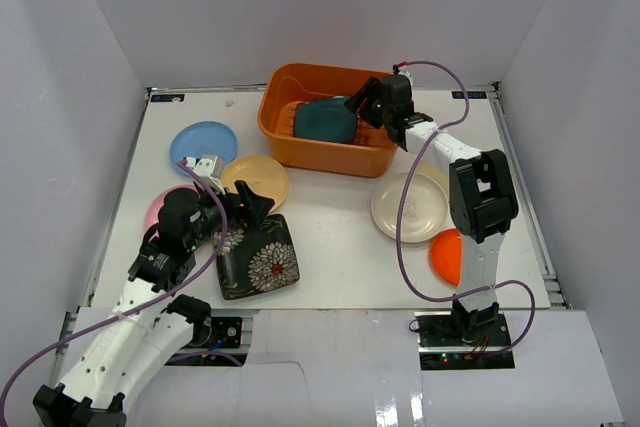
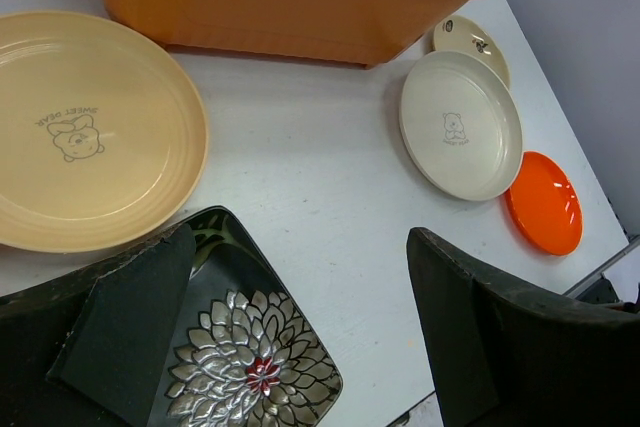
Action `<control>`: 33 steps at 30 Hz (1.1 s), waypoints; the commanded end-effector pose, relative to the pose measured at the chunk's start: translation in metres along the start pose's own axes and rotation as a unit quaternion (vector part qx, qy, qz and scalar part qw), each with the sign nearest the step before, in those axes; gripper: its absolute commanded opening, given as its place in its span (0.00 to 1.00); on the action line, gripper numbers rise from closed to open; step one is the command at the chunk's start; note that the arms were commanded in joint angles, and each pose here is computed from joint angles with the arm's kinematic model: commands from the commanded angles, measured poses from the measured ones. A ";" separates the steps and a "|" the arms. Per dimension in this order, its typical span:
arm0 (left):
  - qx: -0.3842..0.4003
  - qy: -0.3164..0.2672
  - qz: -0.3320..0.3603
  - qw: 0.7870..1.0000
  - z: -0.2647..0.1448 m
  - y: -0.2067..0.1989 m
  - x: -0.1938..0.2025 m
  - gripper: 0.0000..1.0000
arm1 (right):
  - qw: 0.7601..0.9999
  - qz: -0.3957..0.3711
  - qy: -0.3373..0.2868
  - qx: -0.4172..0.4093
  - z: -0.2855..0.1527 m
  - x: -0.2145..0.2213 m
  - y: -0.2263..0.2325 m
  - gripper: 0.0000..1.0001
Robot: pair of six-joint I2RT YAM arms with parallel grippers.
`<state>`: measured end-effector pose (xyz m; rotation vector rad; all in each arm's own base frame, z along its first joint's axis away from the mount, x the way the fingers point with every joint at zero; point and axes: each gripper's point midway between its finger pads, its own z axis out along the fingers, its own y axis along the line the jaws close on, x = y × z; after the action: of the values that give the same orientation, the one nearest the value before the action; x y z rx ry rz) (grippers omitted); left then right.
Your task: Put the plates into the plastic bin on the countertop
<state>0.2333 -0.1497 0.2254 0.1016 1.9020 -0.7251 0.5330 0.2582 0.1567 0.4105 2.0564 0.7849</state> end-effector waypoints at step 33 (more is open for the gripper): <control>-0.125 -0.021 -0.074 0.989 -0.004 0.036 -0.010 0.98 | 0.916 -0.139 0.249 -0.283 -0.247 0.290 0.056 0.72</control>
<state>0.2439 -0.1280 0.2134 -0.0957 1.9482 -0.6234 0.1729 0.3415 0.0974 -0.4507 2.2417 1.1893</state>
